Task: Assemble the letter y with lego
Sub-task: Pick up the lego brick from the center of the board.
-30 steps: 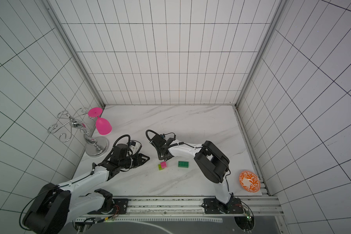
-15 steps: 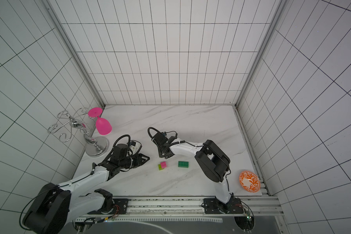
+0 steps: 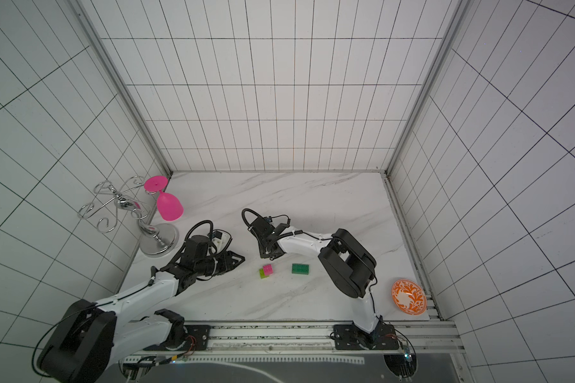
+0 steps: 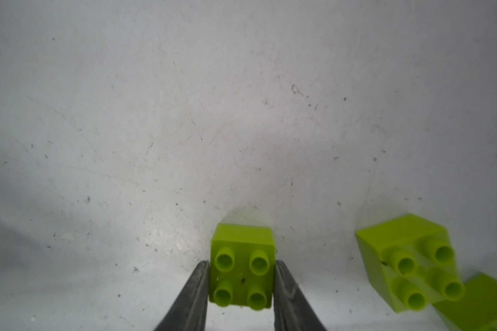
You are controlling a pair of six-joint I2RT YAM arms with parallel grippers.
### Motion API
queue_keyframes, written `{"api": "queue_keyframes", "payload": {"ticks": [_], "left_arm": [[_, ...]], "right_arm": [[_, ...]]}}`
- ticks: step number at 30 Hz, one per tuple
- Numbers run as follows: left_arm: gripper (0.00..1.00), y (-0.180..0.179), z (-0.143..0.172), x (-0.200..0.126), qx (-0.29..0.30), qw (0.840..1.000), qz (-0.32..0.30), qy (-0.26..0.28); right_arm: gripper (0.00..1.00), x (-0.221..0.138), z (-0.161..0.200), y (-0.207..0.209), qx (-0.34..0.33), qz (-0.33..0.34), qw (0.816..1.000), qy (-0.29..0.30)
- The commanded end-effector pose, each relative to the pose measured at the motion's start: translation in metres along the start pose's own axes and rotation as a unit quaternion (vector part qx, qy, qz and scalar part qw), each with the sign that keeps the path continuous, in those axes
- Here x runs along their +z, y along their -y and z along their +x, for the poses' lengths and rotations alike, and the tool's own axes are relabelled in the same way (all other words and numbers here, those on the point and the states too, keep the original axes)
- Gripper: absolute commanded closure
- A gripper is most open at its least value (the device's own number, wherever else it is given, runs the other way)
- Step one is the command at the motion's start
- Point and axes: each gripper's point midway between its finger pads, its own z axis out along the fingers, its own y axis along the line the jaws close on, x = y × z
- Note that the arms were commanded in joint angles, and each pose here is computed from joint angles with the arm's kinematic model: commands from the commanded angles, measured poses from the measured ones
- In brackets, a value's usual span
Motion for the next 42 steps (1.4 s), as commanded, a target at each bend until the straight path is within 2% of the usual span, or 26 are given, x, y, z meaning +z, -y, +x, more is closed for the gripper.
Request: {"api": "queue_keyframes", "payload": {"ticks": [1, 9, 14, 20, 25, 27, 35, 42], "left_arm": [[0.57, -0.004, -0.001, 0.001, 0.006, 1.000, -0.004, 0.005], [0.57, -0.002, 0.007, 0.002, 0.000, 1.000, 0.011, -0.007], [0.58, 0.012, 0.026, 0.003, 0.015, 0.999, 0.037, -0.030], [0.68, 0.038, 0.044, 0.007, 0.035, 0.996, 0.064, -0.045], [0.81, 0.035, 0.044, 0.015, 0.031, 0.996, 0.062, -0.050], [0.84, 0.033, 0.047, 0.021, 0.031, 0.996, 0.058, -0.063], [0.84, 0.047, 0.052, 0.030, 0.019, 0.992, 0.096, -0.082], [0.76, 0.050, 0.050, 0.026, 0.025, 0.993, 0.089, -0.068]], "right_arm": [[0.62, -0.001, -0.010, -0.003, 0.015, -0.004, 1.000, 0.006], [0.68, -0.004, -0.013, -0.002, 0.010, 0.002, 1.000, 0.010], [0.69, -0.022, -0.022, 0.001, 0.005, 0.003, 1.000, 0.030], [0.71, -0.060, -0.028, 0.004, 0.012, -0.008, 0.998, 0.055], [0.71, -0.084, -0.019, 0.008, 0.018, -0.016, 0.998, 0.060], [0.71, -0.089, -0.010, 0.007, 0.015, -0.019, 0.998, 0.055], [0.72, -0.087, 0.027, 0.008, 0.016, -0.021, 0.999, 0.030], [0.72, -0.093, 0.041, 0.015, 0.027, -0.021, 0.999, 0.033]]}}
